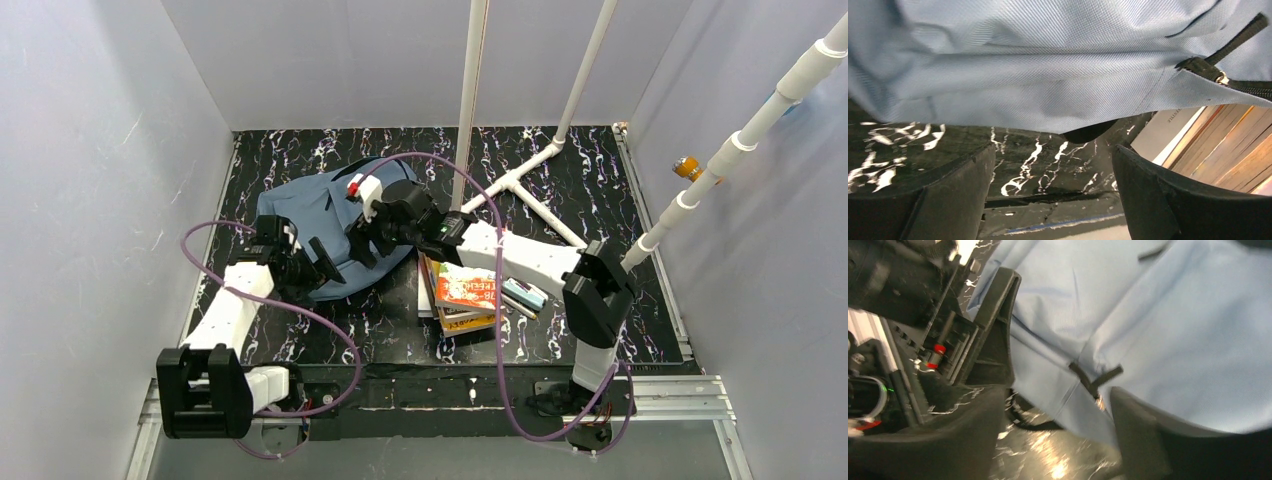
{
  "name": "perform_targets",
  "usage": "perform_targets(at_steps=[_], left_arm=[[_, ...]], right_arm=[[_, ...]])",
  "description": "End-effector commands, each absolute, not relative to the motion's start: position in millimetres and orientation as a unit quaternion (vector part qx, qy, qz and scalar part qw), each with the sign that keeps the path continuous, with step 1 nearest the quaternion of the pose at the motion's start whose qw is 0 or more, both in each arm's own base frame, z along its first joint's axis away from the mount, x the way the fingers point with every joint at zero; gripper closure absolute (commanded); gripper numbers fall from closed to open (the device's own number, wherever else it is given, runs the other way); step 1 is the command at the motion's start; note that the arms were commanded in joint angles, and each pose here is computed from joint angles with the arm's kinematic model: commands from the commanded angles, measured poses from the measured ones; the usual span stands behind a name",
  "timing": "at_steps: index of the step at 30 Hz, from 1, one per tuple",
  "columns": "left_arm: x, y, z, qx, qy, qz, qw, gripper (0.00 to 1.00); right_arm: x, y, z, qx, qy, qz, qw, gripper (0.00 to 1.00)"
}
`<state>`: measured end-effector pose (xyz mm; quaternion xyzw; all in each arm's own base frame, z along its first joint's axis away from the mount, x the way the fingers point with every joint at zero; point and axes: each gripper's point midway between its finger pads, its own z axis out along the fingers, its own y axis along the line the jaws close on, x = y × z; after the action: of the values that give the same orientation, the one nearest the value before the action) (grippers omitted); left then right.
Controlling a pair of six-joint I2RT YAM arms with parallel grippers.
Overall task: Pack the student bag
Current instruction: Adjust the student bag at the center of the board.
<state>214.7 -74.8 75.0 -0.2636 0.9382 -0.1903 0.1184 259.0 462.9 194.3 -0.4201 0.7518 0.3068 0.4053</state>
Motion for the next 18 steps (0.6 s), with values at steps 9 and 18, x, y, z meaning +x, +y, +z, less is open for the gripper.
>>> perform_targets(at_steps=[9,18], left_arm=[[239,-7,154,-0.261,0.926,-0.058,0.267,0.02],[273,-27,143,-0.241,0.934,-0.113,0.237,0.03]], right_arm=[[276,504,174,-0.535,0.581,0.295,0.538,0.02],[279,500,153,-0.54,0.59,0.253,0.544,0.39]])
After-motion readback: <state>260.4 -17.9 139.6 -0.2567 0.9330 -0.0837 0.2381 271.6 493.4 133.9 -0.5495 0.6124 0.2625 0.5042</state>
